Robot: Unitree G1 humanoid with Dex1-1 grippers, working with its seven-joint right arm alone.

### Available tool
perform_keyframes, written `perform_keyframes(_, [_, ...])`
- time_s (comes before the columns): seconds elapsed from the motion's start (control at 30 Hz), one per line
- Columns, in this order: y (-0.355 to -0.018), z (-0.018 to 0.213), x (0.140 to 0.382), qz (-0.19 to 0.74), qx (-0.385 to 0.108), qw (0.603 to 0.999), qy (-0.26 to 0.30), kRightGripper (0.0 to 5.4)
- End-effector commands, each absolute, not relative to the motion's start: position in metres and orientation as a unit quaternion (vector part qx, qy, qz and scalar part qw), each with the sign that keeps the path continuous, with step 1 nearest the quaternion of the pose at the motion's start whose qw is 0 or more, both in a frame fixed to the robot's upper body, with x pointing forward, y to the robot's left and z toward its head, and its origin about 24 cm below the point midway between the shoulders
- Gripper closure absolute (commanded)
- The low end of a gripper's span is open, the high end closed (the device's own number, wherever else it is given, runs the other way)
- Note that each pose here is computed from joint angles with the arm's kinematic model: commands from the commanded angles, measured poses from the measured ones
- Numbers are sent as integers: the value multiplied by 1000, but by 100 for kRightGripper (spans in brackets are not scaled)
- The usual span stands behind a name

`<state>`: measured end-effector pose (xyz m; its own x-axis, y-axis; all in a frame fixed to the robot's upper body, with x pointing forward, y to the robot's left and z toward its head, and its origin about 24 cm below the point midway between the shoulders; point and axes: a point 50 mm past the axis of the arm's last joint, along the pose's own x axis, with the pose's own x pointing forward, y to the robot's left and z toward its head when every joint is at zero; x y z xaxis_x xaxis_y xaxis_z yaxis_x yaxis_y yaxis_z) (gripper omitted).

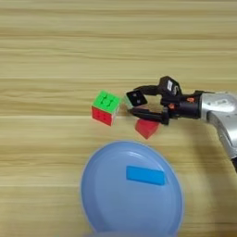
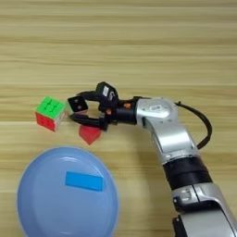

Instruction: Move the objects on the table

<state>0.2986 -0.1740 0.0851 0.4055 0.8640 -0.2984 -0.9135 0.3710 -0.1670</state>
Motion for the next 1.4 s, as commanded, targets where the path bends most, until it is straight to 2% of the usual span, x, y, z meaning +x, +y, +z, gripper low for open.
perform_keyframes(0.03, [-197, 130, 320, 484, -194, 853, 18, 220])
perform_keyframes(0.23, [-218, 127, 324, 455, -199, 867, 33, 220])
perform_keyframes(0.47, [-238, 113, 322, 435, -202, 875, 65, 220])
perform_keyframes(0.77, [-266, 94, 322, 386, -236, 884, 117, 220])
perform_keyframes(1.0, [-268, 77, 324, 374, -245, 883, 140, 220])
perform_keyframes(1.3, [-265, 71, 323, 382, -240, 880, 146, 220])
perform_keyframes(1.33, [-265, 70, 323, 384, -238, 880, 146, 183])
perform_keyframes(1.4, [-264, 71, 324, 382, -237, 882, 143, 168])
